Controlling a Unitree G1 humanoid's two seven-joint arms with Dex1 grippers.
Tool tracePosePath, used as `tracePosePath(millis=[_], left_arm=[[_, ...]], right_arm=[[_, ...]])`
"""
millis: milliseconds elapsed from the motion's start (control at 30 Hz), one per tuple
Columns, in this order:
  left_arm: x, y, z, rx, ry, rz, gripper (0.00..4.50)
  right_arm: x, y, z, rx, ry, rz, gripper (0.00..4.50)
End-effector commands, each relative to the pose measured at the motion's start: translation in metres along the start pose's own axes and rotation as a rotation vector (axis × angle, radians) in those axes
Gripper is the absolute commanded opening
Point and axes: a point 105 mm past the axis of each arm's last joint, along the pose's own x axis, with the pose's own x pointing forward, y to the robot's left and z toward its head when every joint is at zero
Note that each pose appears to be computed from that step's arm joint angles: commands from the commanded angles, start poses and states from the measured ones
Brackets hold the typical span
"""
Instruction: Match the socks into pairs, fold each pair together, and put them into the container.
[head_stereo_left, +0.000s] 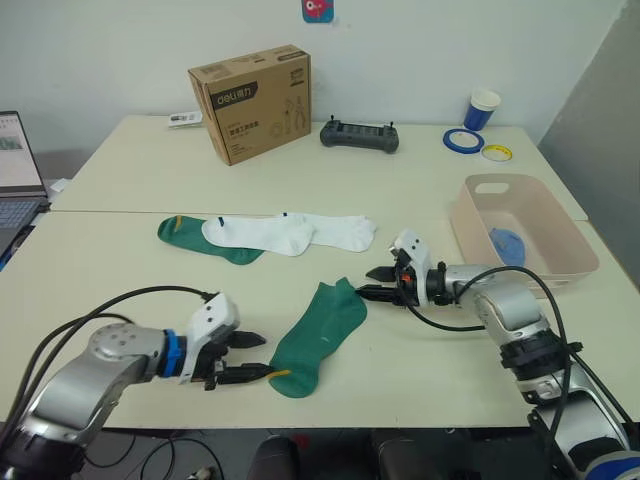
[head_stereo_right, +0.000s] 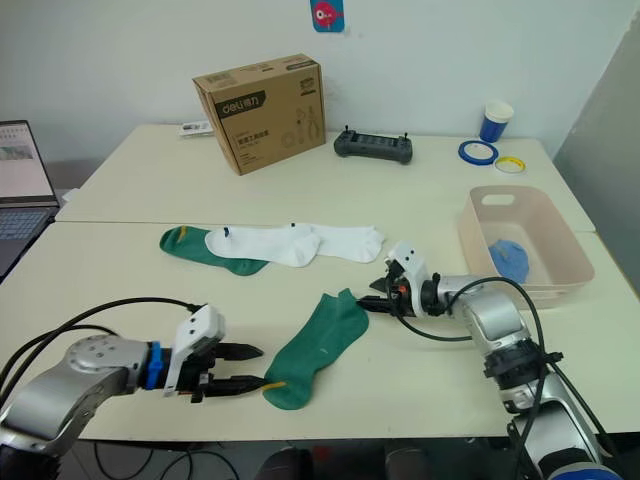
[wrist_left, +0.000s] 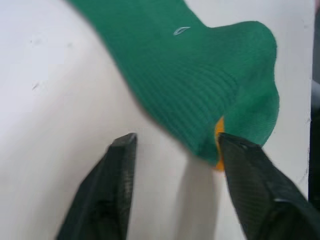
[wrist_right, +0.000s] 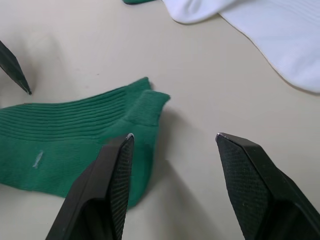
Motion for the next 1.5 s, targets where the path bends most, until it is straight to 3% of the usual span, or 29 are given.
tracePosePath(millis=[33,167,233,367,500,733,867,1067,1300,1500], left_arm=[[0.0,-0.008,0.006,-0.036,-0.05,0.031,4.19],[0.017,-0.022,0.004,-0.149,-0.125,0.04,4.19],[0.023,-0.027,-0.005,-0.164,-0.089,0.041,4.22],[0.028,-0.036,-0.015,-0.173,-0.048,0.026,4.23],[0.03,-0.034,-0.022,-0.187,-0.025,0.05,3.32],[0.03,-0.032,-0.022,-0.166,-0.008,0.043,1.24],[0.025,-0.016,-0.018,-0.086,0.016,0.075,0.05],[0.022,0.007,0.004,0.053,0.029,0.033,0.01],[0.039,0.033,0.03,0.239,0.082,-0.032,0.01],[0.049,0.036,0.034,0.3,0.103,-0.096,0.01]], right_arm=[[0.004,0.002,0.017,-0.03,-0.05,0.017,2.84],[0.016,0.004,0.018,-0.008,-0.054,0.039,2.84],[0.018,0.003,0.018,-0.004,-0.055,0.041,2.65],[0.018,0.004,0.02,-0.005,-0.06,0.065,1.49],[0.015,0.003,0.019,-0.006,-0.062,0.072,0.01],[0.004,0.0,0.014,0.014,-0.062,0.053,0.0],[-0.012,0.0,0.013,0.035,-0.07,0.036,0.0],[-0.033,0.015,0.011,0.099,-0.081,0.043,0.0],[-0.055,0.032,-0.006,0.203,-0.06,-0.033,0.0],[-0.061,0.035,-0.016,0.262,-0.067,-0.094,0.0]])
